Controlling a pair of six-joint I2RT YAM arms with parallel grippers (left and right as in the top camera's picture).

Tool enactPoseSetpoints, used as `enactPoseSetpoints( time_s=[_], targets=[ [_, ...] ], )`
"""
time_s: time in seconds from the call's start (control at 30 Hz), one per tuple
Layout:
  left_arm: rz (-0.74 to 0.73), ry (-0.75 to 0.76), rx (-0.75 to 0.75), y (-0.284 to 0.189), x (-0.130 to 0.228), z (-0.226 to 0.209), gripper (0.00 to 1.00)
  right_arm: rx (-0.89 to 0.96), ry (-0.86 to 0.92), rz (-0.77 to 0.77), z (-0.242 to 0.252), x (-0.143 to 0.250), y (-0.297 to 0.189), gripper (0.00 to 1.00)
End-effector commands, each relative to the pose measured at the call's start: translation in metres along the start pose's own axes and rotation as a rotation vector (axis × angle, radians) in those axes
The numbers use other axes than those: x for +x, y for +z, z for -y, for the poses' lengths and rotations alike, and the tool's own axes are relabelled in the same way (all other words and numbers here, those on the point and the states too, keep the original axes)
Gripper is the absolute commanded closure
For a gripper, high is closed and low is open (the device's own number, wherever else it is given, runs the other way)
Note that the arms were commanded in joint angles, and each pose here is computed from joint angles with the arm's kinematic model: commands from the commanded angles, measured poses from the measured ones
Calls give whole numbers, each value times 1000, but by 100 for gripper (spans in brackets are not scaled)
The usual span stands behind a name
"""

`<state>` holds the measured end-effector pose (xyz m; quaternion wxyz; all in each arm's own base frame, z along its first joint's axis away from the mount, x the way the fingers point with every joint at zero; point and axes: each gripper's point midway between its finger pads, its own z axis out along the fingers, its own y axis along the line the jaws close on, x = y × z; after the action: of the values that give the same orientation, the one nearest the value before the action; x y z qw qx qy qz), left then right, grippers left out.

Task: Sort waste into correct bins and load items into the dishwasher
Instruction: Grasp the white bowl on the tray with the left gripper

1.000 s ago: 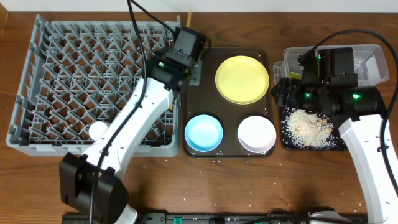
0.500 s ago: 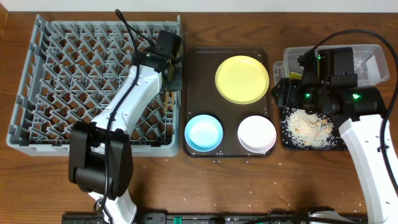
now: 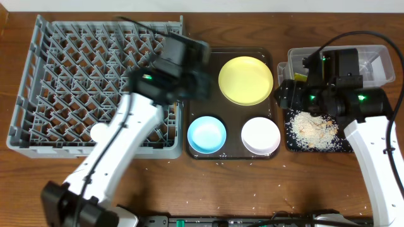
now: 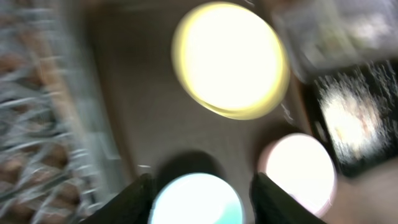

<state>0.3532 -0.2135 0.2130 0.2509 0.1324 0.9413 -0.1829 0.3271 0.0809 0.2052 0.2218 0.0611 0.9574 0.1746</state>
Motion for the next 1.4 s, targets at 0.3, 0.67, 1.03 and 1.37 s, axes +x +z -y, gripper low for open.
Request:
enactPoseSetpoints(
  time_s=[0.3, 0.67, 1.03, 1.37],
  targets=[
    [-380, 222, 188, 129, 110, 104, 39, 129, 431, 49, 108, -8, -35, 13],
    [-483, 228, 148, 194, 152, 95, 61, 130, 420, 38, 107, -5, -34, 1],
    [-306, 218, 86, 132, 90, 106, 48, 130, 421, 38, 107, -6, -34, 1],
    [-292, 284, -130, 152, 93, 62, 43, 130, 420, 38, 107, -5, -34, 1]
  ],
)
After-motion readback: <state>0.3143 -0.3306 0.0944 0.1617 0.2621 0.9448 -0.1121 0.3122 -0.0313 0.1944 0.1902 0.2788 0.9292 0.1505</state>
